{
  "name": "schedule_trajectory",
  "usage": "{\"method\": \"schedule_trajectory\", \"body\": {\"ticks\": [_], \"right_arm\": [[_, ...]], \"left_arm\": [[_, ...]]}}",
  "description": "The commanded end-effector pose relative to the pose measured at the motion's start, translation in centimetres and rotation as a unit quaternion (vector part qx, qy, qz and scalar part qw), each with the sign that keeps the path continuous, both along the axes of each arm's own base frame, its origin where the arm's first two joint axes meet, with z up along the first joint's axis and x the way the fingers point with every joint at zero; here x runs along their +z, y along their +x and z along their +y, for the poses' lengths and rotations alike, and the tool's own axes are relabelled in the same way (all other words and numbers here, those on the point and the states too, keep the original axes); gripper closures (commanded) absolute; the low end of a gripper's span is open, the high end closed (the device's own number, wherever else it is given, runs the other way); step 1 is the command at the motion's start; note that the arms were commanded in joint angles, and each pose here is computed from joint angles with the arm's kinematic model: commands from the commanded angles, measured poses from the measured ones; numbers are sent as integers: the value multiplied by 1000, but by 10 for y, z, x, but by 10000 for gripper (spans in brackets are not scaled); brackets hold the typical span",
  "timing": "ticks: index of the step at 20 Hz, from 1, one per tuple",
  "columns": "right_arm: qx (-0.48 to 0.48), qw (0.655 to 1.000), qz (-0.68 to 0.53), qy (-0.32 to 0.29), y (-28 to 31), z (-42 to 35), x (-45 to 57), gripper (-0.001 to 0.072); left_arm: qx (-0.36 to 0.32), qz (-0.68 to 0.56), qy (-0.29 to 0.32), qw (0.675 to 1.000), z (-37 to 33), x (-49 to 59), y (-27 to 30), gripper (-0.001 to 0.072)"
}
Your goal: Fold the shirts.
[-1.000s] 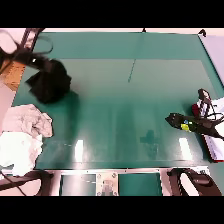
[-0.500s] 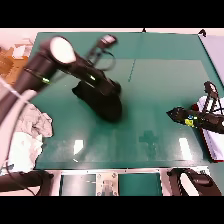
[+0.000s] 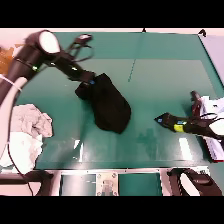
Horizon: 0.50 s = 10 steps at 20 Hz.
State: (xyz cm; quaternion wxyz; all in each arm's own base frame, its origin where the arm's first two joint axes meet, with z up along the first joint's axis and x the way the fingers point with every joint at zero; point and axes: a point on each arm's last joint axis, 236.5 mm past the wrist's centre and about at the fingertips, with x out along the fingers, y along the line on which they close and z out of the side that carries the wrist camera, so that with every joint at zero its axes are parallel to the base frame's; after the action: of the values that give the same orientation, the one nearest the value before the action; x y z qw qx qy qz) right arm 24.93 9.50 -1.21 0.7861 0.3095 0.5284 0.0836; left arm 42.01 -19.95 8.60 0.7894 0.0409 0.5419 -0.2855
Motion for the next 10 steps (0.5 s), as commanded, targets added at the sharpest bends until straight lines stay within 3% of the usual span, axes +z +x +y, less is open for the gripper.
{"method": "schedule_trajectory", "body": {"ticks": [1,5,10], "right_arm": [[4,997,30,67,-8,43,-31,281],[32,995,47,79,-2,95,-58,282],[61,991,97,74,17,139,-87,284]], "left_arm": [[121,15,13,992,92,-25,32,4],[178,32,-53,982,105,-79,51,4],[143,59,-228,961,25,-100,72,5]]}}
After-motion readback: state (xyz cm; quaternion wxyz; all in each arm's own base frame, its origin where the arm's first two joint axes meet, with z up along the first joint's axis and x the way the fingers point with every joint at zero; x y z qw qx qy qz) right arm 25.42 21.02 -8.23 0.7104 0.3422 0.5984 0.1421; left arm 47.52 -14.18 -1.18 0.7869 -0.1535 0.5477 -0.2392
